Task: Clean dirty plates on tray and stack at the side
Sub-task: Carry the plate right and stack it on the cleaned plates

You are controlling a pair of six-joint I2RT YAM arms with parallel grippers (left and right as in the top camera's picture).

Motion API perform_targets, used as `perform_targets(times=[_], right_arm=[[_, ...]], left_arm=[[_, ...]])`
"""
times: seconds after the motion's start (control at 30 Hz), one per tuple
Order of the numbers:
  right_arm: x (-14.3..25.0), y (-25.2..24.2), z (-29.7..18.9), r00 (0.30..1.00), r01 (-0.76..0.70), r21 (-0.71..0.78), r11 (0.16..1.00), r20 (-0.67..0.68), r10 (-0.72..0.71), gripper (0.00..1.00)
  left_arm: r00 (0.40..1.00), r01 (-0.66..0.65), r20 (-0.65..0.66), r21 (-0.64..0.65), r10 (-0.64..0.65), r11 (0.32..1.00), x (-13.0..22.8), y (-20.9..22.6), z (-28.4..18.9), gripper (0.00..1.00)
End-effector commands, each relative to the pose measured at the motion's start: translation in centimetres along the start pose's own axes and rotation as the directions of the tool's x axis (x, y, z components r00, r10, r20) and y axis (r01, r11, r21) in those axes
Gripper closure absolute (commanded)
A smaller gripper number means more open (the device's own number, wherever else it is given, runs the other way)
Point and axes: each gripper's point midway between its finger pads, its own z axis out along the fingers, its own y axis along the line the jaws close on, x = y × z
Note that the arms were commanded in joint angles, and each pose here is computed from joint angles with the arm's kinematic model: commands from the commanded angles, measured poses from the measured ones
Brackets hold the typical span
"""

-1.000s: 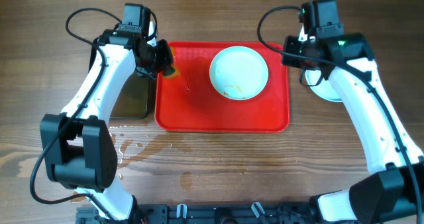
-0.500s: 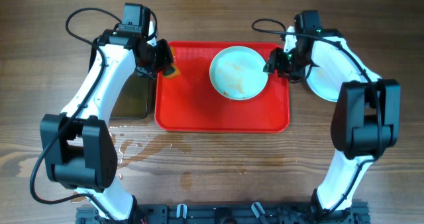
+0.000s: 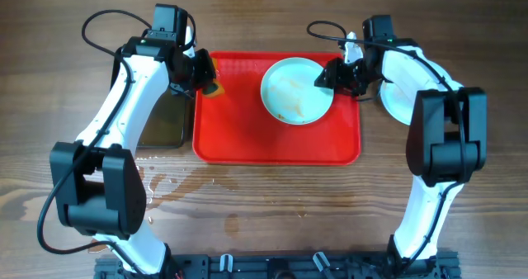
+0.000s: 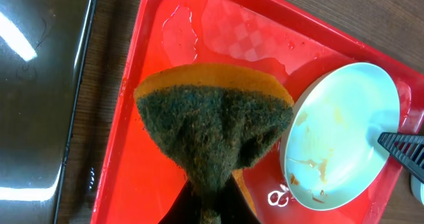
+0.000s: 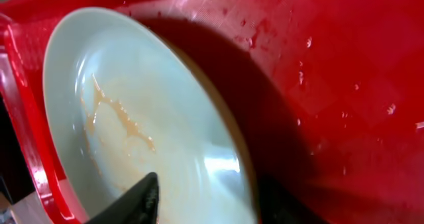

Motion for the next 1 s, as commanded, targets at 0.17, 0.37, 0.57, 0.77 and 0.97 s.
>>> perform_targets(times=[0.17, 0.37, 0.57, 0.77, 0.97], right_arm=[[1.8, -2.2, 2.8, 0.994, -0.08, 0.032, 0.996, -0.073, 0.082, 0.96], [0.7, 1.2, -1.6, 1.0, 0.003, -0.138, 0.99, -0.023, -0.007, 0.96], [-0.8, 1.1, -11.2, 0.988, 0.024, -0.054, 0.998, 0.154, -0.015, 0.96], [1.8, -9.5, -23.0, 0.889, -0.385, 0.322, 0.865, 0.383, 0.253, 0.96], [6.0, -17.5, -24.1, 0.785, -0.605, 0.415, 0.679, 0.45, 0.426, 0.96]], left_arm=[[1.0, 0.004, 0.014, 0.006, -0.004, 1.0, -0.3, -0.4, -0.3, 0.96], [1.0, 0.005, 0.014, 0.007, -0.005, 1.0, -0.3, -0.4, -0.3, 0.96], [1.0, 0.005, 0.014, 0.006, -0.005, 1.0, -0.3, -0.4, -0.3, 0.94], [1.0, 0.005, 0.014, 0.006, -0.005, 1.0, -0.3, -0.4, -0.3, 0.94], [1.0, 0.005, 0.014, 0.006, -0.005, 1.0, -0.3, -0.4, -0.3, 0.95]])
